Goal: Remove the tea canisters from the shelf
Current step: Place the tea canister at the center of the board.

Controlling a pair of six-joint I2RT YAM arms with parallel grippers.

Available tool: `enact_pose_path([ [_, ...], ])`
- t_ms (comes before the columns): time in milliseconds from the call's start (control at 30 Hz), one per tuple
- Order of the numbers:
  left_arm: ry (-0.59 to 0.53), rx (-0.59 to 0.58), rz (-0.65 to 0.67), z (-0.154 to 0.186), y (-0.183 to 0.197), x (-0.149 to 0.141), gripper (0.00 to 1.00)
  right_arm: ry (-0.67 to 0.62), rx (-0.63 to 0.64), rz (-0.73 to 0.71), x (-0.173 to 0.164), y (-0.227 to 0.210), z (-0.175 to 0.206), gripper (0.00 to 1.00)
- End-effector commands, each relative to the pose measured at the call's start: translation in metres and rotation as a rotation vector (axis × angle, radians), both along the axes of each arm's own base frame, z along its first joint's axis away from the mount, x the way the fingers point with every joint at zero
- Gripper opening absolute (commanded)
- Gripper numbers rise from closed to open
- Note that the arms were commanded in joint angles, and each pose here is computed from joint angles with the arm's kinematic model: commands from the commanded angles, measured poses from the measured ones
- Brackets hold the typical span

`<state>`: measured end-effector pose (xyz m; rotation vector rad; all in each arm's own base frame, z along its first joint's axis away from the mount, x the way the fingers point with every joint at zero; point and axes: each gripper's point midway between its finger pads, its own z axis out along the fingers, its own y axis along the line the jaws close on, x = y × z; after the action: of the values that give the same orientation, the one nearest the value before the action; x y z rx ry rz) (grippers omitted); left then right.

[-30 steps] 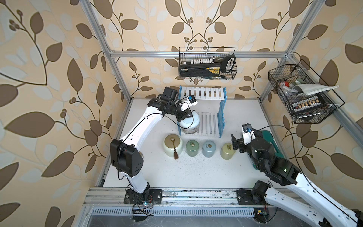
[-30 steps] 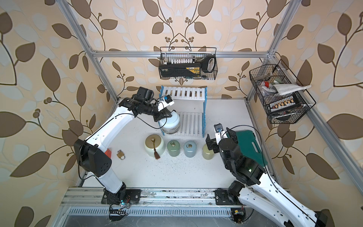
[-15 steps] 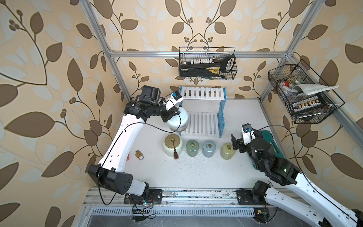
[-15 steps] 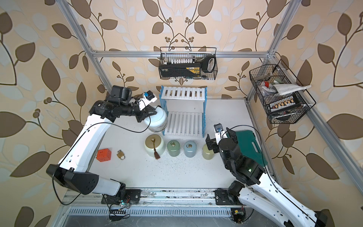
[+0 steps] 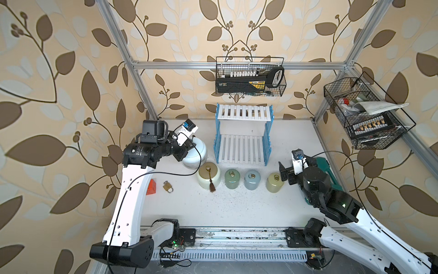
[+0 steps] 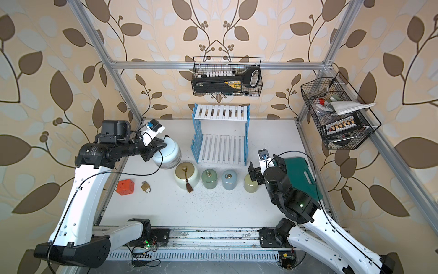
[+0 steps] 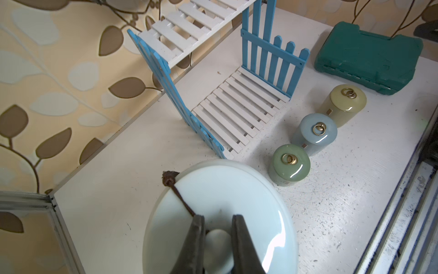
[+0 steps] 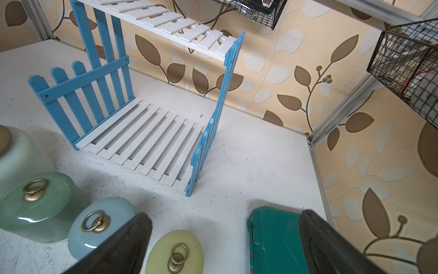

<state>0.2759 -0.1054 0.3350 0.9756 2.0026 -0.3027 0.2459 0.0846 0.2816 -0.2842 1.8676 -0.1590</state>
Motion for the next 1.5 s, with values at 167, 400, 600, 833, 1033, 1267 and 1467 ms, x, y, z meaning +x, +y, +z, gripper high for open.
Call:
enact_pose_path([
  [167, -0.147, -0.036, 0.080, 0.007, 0.030, 0.004, 0.00, 0.004, 0.000, -0.009, 0.001, -0.001, -0.003, 0.99],
  [400, -0.102, -0.059, 0.172, -0.033, 0.055, 0.003, 0.00, -0.007, 0.001, -0.016, 0.000, -0.004, -0.001, 0.99],
  [600, -0.070, -0.066, 0.219, -0.067, 0.067, 0.004, 0.00, 0.003, -0.004, -0.016, 0.000, -0.003, -0.003, 0.99],
  [833, -0.072, -0.025, 0.256, -0.103, 0.079, 0.011, 0.00, 0.001, 0.000, -0.013, 0.000, -0.003, -0.003, 0.99],
  [1033, -0.091, 0.010, 0.265, -0.121, 0.085, 0.017, 0.00, -0.001, 0.000, -0.016, 0.000, -0.004, -0.002, 0.99],
  [1267, -0.096, 0.040, 0.257, -0.134, 0.089, 0.024, 0.00, 0.001, -0.002, -0.017, 0.000, -0.004, -0.003, 0.99],
  [1467, -0.077, 0.047, 0.249, -0.147, 0.089, 0.024, 0.00, -0.006, 0.000, -0.016, 0.000, -0.004, -0.002, 0.99],
])
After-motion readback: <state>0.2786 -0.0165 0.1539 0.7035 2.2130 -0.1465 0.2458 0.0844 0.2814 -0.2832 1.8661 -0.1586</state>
